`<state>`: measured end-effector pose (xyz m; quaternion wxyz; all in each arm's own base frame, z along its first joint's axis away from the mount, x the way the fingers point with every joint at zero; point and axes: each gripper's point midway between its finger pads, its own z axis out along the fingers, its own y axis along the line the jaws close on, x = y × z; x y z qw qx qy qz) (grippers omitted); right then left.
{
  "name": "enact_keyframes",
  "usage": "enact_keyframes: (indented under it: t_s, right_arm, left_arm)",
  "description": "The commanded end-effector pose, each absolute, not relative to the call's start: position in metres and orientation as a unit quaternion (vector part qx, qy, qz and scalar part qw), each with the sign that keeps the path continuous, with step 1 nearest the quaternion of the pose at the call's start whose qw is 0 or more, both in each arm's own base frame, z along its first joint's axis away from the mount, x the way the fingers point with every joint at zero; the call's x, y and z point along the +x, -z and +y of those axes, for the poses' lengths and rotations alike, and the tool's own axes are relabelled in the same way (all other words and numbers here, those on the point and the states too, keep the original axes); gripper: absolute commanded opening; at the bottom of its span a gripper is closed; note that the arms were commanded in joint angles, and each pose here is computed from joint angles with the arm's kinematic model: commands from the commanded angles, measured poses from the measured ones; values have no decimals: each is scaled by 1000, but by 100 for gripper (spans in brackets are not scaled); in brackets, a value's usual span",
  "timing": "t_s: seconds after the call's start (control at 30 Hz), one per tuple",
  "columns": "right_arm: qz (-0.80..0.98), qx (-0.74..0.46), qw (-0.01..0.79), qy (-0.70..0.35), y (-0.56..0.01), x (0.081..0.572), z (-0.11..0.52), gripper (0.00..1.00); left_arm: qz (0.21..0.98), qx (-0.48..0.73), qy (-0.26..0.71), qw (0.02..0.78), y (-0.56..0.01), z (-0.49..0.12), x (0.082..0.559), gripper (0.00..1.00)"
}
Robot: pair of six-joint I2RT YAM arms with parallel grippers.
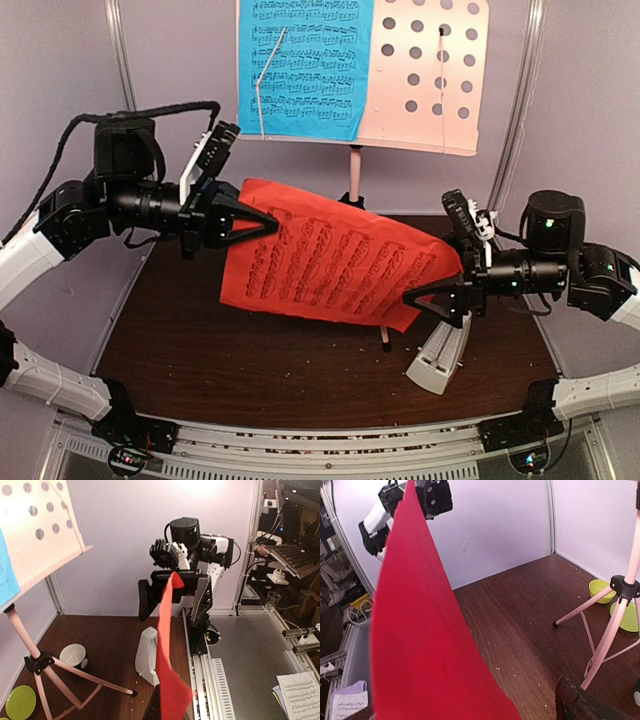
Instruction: Set up the instrument practice props
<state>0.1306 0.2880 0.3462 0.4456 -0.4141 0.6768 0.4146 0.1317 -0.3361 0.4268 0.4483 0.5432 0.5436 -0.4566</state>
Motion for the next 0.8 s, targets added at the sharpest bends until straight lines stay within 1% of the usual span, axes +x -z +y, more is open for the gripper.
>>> enact_keyframes:
  t_s: [0.0, 0.03, 0.07, 0.1, 0.13, 0.27, 0.37, 0.4, 0.43, 0.47, 0.5, 0.53, 0.57, 0.6, 0.63, 0.67, 0.7, 0.77]
  right_arm:
    - [650, -354, 498, -453, -375, 140, 282, 94]
    - [648, -346, 501, -458, -375, 140, 280, 88]
    - [646, -340, 505, -461, -376, 142, 278, 85]
    - [644, -333, 507, -466, -378, 142, 277, 79]
    - [639, -329, 511, -471, -382, 142, 276, 68]
    - [625, -319, 527, -481, -399, 142, 273, 34]
    - [627, -325, 525, -475, -402, 141, 273, 5]
    - [629, -327, 524, -472, -401, 141, 272, 0]
    - [632, -327, 524, -468, -400, 142, 271, 0]
    - [637, -329, 522, -462, -398, 143, 270, 0]
    - [646, -332, 517, -452, -393, 144, 269, 0]
    - [654, -338, 514, -441, -388, 145, 268, 0]
    - [664, -344, 508, -426, -382, 146, 266, 0]
    - [679, -351, 501, -406, -372, 148, 264, 0]
    - [694, -360, 490, -385, -360, 150, 262, 0]
    - [714, -373, 468, -364, -343, 149, 259, 0]
    - [725, -386, 452, -350, -332, 148, 258, 0]
    - [744, -407, 418, -327, -315, 145, 256, 0]
  left_arm:
    - [489, 527, 511, 471, -466, -330, 120, 0]
    - [480, 524, 518, 476, -473, -328, 118, 0]
    - [477, 522, 522, 476, -475, -327, 117, 0]
    - [472, 518, 527, 481, -480, -327, 116, 0]
    - [470, 515, 531, 482, -480, -327, 116, 0]
    - [477, 499, 537, 485, -475, -328, 121, 0]
    - [485, 484, 535, 495, -469, -328, 126, 0]
    - [492, 477, 531, 498, -466, -327, 130, 0]
    - [506, 469, 523, 500, -462, -327, 135, 0]
    - [522, 462, 513, 501, -457, -327, 141, 4]
    - [538, 457, 500, 502, -452, -326, 146, 18]
    - [563, 457, 480, 493, -441, -323, 150, 38]
    - [583, 456, 456, 494, -434, -319, 156, 54]
    - [596, 459, 432, 496, -429, -314, 159, 68]
    - [606, 466, 407, 500, -427, -309, 162, 78]
    - [610, 481, 390, 494, -424, -306, 160, 92]
    - [620, 496, 368, 484, -420, -303, 160, 97]
    - [643, 520, 324, 460, -409, -300, 162, 97]
